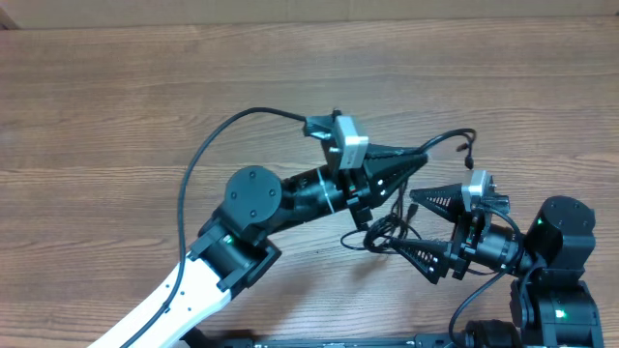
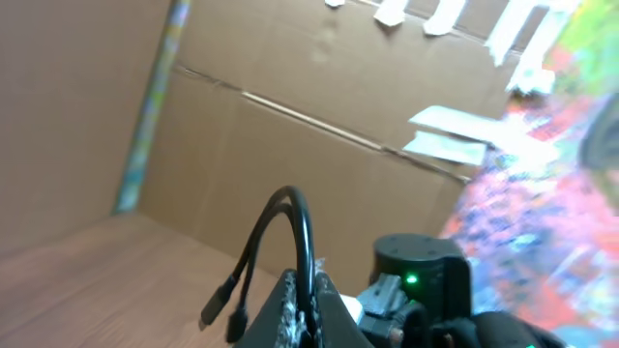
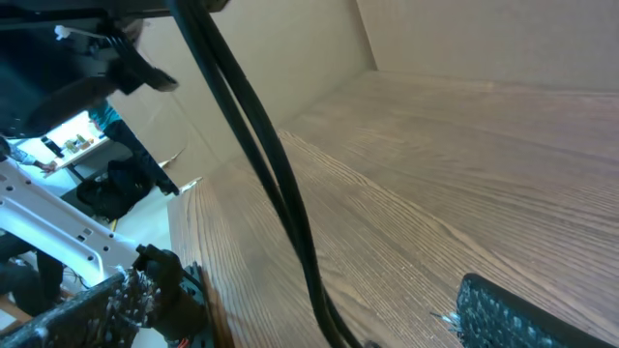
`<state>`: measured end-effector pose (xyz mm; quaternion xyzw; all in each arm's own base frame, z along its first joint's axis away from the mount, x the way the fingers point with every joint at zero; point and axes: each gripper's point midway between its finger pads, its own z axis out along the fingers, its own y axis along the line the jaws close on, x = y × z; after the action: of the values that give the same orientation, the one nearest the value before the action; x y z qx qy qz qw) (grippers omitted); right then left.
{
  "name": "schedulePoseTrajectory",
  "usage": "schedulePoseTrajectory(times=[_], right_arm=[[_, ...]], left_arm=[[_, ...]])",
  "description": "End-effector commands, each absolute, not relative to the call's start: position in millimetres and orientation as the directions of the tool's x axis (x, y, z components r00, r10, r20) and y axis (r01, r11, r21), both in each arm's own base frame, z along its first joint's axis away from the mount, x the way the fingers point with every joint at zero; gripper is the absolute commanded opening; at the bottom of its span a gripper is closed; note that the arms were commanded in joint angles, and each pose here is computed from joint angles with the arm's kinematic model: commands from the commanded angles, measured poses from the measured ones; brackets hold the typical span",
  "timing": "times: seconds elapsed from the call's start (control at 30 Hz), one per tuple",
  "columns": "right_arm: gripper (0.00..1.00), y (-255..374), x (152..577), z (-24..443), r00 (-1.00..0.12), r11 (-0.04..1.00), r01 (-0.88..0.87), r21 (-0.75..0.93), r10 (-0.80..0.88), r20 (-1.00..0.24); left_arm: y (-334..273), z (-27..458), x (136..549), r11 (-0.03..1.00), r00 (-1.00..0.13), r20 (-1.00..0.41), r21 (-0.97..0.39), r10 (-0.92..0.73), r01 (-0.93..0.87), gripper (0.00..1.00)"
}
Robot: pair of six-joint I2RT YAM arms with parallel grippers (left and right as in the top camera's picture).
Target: Untangle cables
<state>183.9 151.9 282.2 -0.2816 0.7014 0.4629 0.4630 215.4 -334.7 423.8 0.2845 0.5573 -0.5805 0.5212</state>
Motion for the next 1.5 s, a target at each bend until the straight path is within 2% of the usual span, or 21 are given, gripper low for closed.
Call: schedulePoseTrajectory(times=[0.0,0.2,0.3,0.4,0.5,0.8,0.83,0.87,0.97,1.0,1.13,1.27,1.33,1.47], right_arm=[[1.00,152.9,181.6,294.7,-0.365,0.402,-0.848,0.345,0.028,-0.931],[0.99,154.8,177.1,295.3,-0.373,0.375,-0.856,0.355,0.028,-0.928],[0.89,157.0,171.7,297.5,-0.371,0.342,-0.869,0.357,0.026,-0.928],[0.63,158.5,167.8,299.0,-0.371,0.318,-0.877,0.360,0.025,-0.928],[0.56,159.8,164.2,301.1,-0.366,0.293,-0.887,0.356,0.024,-0.930],[0.55,159.7,165.2,303.6,-0.345,0.295,-0.894,0.336,0.023,-0.938],[0.51,159.7,165.2,303.6,-0.345,0.295,-0.895,0.336,0.023,-0.938],[0.41,159.7,165.2,303.5,-0.345,0.295,-0.894,0.336,0.023,-0.938],[0.06,159.7,164.6,302.1,-0.358,0.294,-0.890,0.349,0.024,-0.934],[0.04,159.8,164.1,300.9,-0.368,0.294,-0.886,0.359,0.024,-0.930],[0.04,159.9,161.6,294.4,-0.422,0.293,-0.863,0.411,0.027,-0.906],[0.04,159.7,160.3,289.7,-0.488,0.295,-0.828,0.476,0.038,-0.872],[0.04,159.2,161.8,291.5,-0.514,0.297,-0.810,0.505,0.054,-0.856],[0.04,152.6,179.2,288.1,-0.591,0.384,-0.713,0.587,0.122,-0.797]], left_arm=[[-341.0,435.4,199.9,0.040,-0.359,-0.886,-0.387,-0.292,0.921,0.04],[-344.2,437.8,199.2,0.009,-0.363,-0.881,-0.384,-0.304,0.923,0.04],[-343.9,438.7,199.2,0.008,-0.360,-0.881,-0.381,-0.307,0.925,0.04],[-343.9,438.8,199.4,0.009,-0.360,-0.881,-0.381,-0.308,0.925,0.04],[-344.9,438.3,198.3,0.005,-0.365,-0.880,-0.385,-0.306,0.923,0.04],[-353.0,438.1,186.7,-0.032,-0.385,-0.874,-0.394,-0.296,0.919,0.04],[-354.1,438.0,184.7,-0.038,-0.390,-0.873,-0.397,-0.293,0.917,0.04],[-355.3,438.1,182.4,-0.044,-0.391,-0.873,-0.396,-0.291,0.917,0.04],[-356.8,438.6,182.0,-0.034,-0.382,-0.875,-0.391,-0.298,0.920,0.04],[-356.7,438.7,182.8,-0.029,-0.378,-0.876,-0.388,-0.301,0.921,0.04],[-354.1,437.8,191.5,0.003,-0.375,-0.873,-0.395,-0.312,0.919,0.04],[-350.7,427.4,208.4,0.081,-0.363,-0.881,-0.403,-0.303,0.912,0.04],[-347.1,415.9,222.3,0.136,-0.387,-0.876,-0.438,-0.288,0.889,0.16],[-335.2,386.1,246.9,0.221,-0.473,-0.850,-0.520,-0.232,0.825,0.18]])
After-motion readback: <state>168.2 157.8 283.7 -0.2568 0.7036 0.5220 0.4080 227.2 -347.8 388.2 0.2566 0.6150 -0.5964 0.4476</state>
